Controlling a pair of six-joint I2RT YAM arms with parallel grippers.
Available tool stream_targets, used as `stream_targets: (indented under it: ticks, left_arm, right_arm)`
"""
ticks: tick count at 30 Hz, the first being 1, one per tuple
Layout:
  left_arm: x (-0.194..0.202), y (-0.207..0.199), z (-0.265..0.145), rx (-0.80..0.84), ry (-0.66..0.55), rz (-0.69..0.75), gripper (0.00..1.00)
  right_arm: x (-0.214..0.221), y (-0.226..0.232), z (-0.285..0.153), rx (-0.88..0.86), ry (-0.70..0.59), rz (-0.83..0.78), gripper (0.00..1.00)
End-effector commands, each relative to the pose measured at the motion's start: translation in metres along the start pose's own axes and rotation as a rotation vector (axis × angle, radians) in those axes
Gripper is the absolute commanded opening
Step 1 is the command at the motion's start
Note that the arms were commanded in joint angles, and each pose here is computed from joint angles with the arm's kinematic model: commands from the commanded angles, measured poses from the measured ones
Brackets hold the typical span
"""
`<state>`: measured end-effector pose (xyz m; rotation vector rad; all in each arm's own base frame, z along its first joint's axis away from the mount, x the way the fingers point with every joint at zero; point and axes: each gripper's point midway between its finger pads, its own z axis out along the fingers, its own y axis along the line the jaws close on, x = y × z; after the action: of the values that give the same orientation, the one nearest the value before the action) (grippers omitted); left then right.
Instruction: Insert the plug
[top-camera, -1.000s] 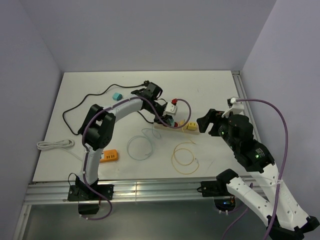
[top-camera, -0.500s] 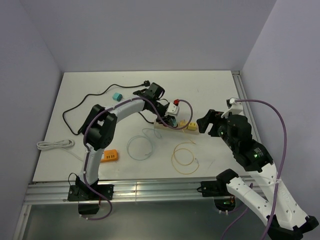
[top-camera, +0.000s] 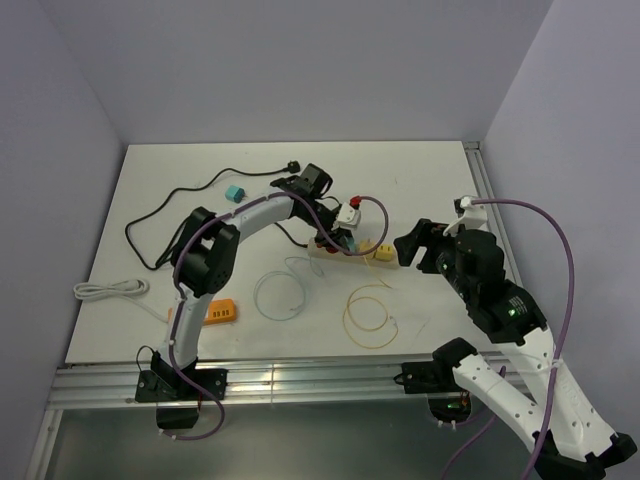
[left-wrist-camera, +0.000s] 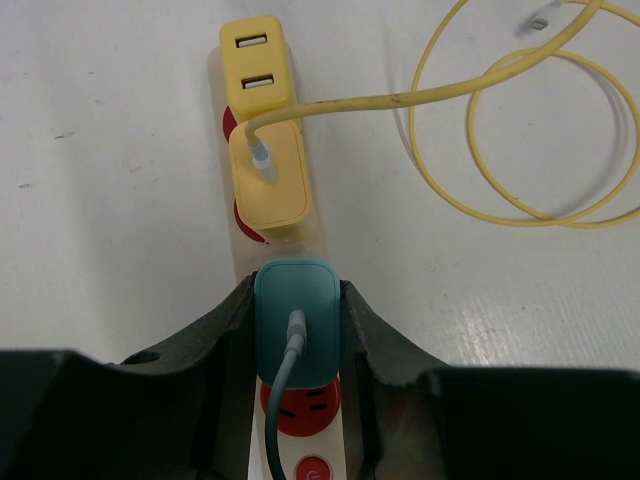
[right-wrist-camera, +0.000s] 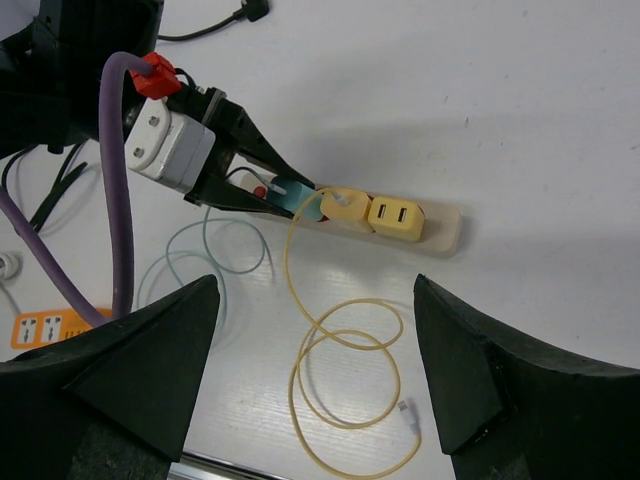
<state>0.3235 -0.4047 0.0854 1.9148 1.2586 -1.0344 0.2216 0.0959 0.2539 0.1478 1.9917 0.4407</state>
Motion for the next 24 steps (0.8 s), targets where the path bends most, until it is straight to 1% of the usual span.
stream_targets:
  ticks: [1,5,8,10,16,19,24]
  left_arm:
    - [-0.004,-0.006,0.006,0.051,-0.009,0.001,0.00]
    - [0.005,-0.017,0.007,0.087,0.041,-0.032,0.00]
    - [0.020,-0.014,0.009,0.055,0.098,-0.061,0.00]
    - [0.023,-0.014,0.013,0.053,0.122,-0.072,0.00]
    - [0.027,-0.012,0.022,0.060,0.108,-0.098,0.00]
    - [0.027,-0.006,0.024,0.050,0.108,-0.122,0.00]
    - [0.029,-0.005,0.032,0.041,0.108,-0.171,0.00]
  right_arm:
    - [-0.009,0.000,-0.001,-0.005,-0.042,0.013,0.85]
    - [-0.007,0.002,0.000,-0.014,-0.040,0.013,0.85]
    - [-0.006,0.003,0.001,-0.021,-0.037,0.016,0.85]
    - [-0.006,0.003,0.001,-0.025,-0.037,0.019,0.85]
    - [-0.006,0.001,-0.001,-0.018,-0.040,0.018,0.85]
    - [-0.006,0.000,-0.001,-0.011,-0.044,0.018,0.85]
    - [-0.007,0.000,-0.002,-0.013,-0.051,0.019,0.85]
